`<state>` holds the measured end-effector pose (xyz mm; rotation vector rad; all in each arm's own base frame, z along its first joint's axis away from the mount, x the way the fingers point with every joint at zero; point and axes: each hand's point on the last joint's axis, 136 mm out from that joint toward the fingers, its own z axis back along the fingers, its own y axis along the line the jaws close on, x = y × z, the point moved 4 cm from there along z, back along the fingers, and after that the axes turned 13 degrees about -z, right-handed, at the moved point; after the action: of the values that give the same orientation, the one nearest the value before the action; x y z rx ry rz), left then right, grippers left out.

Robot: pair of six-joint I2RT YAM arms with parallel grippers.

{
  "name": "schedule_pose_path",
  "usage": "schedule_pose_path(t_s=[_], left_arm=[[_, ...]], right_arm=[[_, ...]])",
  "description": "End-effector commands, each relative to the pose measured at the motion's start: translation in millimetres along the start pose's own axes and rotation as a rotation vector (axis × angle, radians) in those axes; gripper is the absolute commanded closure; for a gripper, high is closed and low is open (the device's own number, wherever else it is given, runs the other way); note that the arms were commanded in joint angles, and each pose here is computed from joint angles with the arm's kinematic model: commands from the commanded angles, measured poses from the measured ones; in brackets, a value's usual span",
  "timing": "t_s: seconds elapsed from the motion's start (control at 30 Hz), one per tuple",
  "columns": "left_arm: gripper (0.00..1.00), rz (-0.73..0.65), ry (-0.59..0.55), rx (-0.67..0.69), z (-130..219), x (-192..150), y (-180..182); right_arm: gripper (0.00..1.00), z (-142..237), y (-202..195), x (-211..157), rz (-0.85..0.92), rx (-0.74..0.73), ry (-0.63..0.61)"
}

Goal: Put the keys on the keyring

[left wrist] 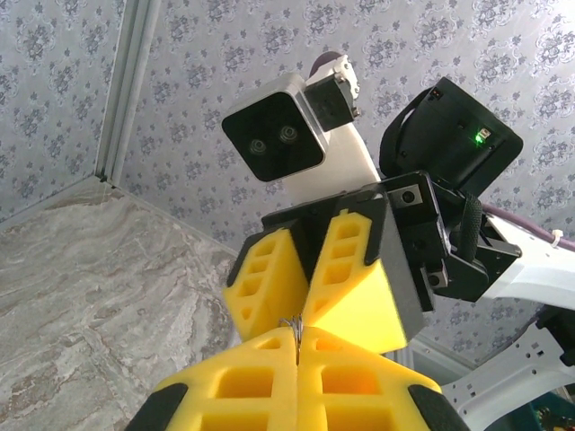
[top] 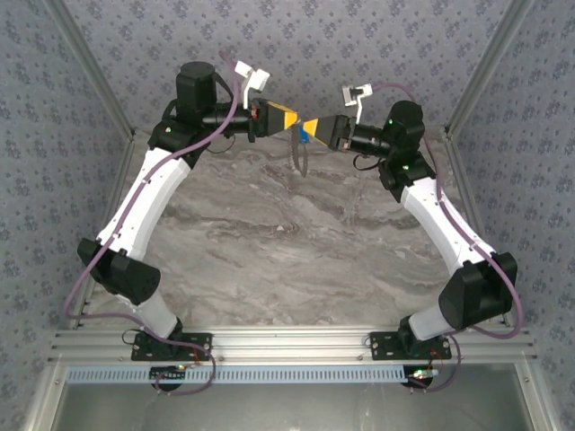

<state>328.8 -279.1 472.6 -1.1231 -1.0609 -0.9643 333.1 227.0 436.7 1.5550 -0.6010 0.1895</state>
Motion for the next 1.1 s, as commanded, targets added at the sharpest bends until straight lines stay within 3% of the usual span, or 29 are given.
schedule_pose_path(t_s=[0.0, 0.1, 1.07], left_arm=[[1.0, -0.084, -0.052, -0.01, 12, 21, -20], [1.0, -0.085, -0.055, 0.0, 12, 22, -19], [1.0, -0.078, -0.101, 0.043, 15, 19, -16]], right_arm=[[0.86, -2, 15, 0, 0.036, 0.041, 0.014], [1.0, -3, 15, -2, 0.033, 0.048, 0.023], [1.0, -28, -3, -23, -0.018, 0.031, 0.092]])
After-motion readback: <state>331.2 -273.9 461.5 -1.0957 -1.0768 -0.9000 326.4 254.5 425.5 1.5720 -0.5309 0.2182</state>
